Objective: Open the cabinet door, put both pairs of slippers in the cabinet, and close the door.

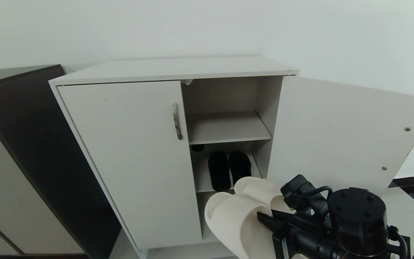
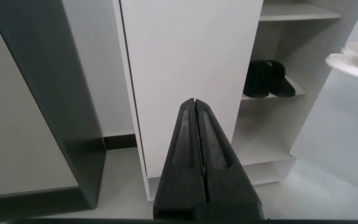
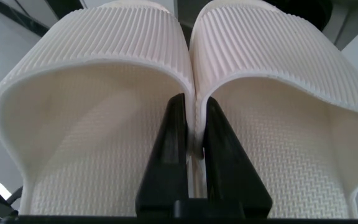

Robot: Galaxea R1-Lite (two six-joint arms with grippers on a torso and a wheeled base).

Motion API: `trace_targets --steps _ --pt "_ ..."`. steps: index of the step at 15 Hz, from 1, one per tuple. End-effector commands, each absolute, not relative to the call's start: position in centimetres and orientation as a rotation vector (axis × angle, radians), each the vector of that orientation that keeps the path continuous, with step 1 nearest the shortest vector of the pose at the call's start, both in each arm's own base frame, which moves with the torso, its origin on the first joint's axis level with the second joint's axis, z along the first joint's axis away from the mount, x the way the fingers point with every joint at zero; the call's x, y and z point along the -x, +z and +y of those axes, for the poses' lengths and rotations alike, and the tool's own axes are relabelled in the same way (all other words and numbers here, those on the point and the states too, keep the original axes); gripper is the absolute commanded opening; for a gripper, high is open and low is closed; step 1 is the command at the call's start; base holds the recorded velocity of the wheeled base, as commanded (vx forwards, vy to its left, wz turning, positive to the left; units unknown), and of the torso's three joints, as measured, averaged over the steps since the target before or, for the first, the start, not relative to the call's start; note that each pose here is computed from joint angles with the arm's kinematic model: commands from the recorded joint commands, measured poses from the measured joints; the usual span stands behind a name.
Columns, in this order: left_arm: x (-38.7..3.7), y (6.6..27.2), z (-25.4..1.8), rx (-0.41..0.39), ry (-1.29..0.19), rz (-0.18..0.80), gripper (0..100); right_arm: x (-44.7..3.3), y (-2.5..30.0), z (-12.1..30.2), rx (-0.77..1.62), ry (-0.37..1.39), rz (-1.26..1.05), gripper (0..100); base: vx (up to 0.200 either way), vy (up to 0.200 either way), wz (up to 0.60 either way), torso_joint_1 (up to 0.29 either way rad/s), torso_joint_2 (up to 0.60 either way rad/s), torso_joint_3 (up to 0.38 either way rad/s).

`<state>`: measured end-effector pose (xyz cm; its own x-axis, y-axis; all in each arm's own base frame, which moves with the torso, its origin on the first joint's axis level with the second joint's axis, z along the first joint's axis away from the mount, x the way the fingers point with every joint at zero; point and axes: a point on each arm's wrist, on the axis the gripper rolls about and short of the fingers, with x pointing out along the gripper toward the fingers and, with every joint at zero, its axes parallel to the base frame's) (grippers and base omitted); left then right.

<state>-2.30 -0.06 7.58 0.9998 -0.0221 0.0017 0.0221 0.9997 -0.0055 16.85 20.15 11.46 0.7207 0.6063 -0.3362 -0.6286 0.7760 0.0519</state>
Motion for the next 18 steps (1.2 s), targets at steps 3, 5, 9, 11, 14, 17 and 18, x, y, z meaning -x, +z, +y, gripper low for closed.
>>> trace_targets --steps 3,5,9,11,14,17,18 --pt "2.3 7.6 -0.1 0.006 -0.021 0.000 0 -17.0 11.0 20.3 0.073 0.679 0.360 0 0.000 0.000 0.00 -0.028 0.34 0.305" --pt "2.3 7.6 -0.1 0.008 -0.021 0.000 0 -17.1 10.4 20.5 0.079 0.679 0.362 0 0.000 0.000 0.00 -0.007 0.09 0.088" --pt "2.3 7.6 -0.1 0.006 -0.021 0.000 0 -17.2 10.3 20.5 0.073 0.677 0.356 0 0.000 0.000 0.30 0.001 0.00 0.007" --pt "2.3 7.6 -0.1 0.008 -0.021 0.000 0 -17.2 10.3 20.4 0.072 0.677 0.355 0 0.000 0.000 0.30 0.004 0.00 0.001" --pt "2.3 7.6 -0.1 0.008 -0.021 0.002 0 -17.4 10.5 20.6 0.069 0.667 0.340 0 0.000 0.000 0.00 0.000 0.00 0.000" --pt "2.3 7.6 -0.1 0.006 -0.023 0.000 0 -19.2 13.4 22.3 0.117 0.362 0.288 0 0.000 0.000 0.00 0.000 0.00 0.000" --pt "2.3 7.6 -0.1 0.006 -0.023 0.000 0 -19.5 14.2 22.6 0.128 0.287 0.303 0 0.000 0.000 0.00 0.000 0.00 0.000"
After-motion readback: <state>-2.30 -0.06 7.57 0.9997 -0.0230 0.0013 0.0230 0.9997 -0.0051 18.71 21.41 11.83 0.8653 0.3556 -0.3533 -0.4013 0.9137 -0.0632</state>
